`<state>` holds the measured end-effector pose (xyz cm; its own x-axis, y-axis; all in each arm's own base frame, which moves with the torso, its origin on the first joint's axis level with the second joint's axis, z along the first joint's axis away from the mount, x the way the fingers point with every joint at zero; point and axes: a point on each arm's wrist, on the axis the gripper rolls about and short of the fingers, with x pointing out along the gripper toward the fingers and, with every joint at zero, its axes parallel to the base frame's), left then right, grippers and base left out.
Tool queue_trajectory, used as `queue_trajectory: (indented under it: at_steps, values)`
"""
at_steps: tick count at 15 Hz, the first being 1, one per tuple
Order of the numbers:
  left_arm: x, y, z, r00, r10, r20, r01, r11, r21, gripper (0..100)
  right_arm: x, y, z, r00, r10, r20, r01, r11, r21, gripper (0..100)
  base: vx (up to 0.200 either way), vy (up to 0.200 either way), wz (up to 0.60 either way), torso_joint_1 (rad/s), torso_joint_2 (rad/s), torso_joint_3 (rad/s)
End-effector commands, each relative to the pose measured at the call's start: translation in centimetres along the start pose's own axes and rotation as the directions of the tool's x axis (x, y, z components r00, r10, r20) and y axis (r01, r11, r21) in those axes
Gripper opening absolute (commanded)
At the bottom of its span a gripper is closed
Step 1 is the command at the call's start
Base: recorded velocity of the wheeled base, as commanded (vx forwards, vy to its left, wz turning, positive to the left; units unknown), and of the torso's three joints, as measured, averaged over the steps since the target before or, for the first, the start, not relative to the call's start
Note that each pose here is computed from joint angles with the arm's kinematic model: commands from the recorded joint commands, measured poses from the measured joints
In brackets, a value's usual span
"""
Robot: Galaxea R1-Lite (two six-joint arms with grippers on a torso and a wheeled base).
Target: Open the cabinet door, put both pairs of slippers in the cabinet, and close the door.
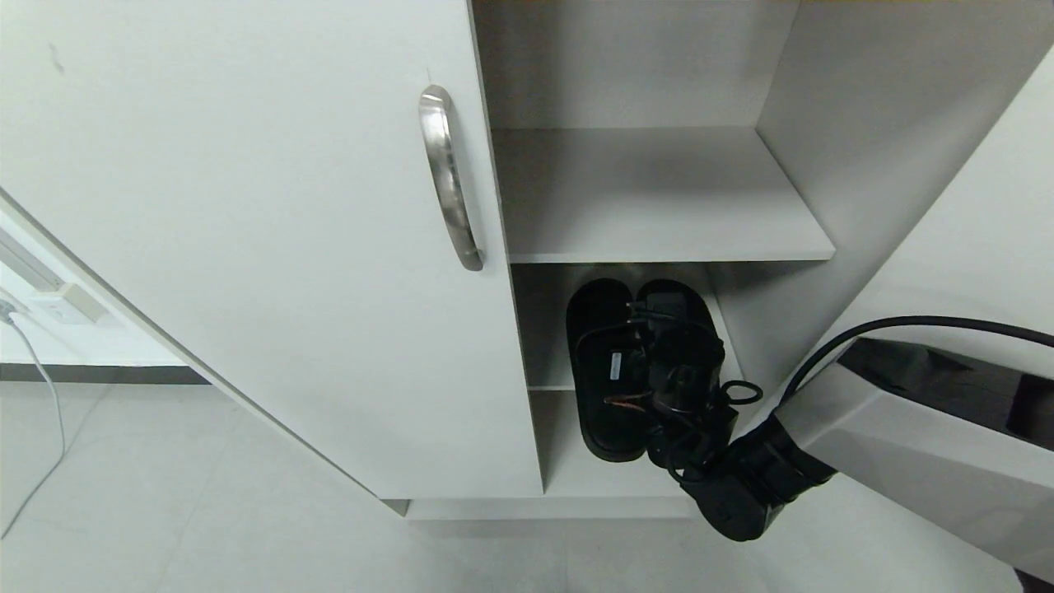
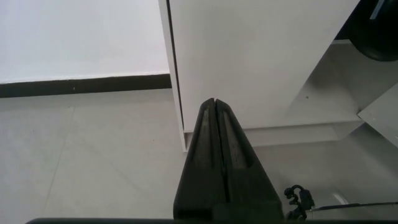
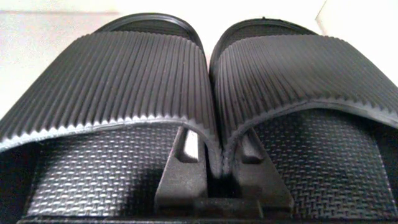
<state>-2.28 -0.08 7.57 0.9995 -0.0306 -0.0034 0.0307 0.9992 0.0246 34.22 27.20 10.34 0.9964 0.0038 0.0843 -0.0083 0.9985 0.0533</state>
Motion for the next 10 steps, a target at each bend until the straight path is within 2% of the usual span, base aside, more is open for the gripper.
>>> queue_trajectory:
  at_steps: [1,10]
  values:
    - [0.0,0.0,0.0,1.0,0.0,0.002,0.0,1.0,0.0,0,1.8,-0.2,-1.0,1.0,-0.03,-0.011,0.03,1.0,0.004,0,0.0,0.0,0.0,0.0,0.0,0.0]
    - [0.0,0.0,0.0,1.0,0.0,0.002,0.0,1.0,-0.002,0,7.6,1.0,1.0,0.999,-0.045,0.008,0.045,0.999,0.019,0,0.0,0.0,0.0,0.0,0.0,0.0]
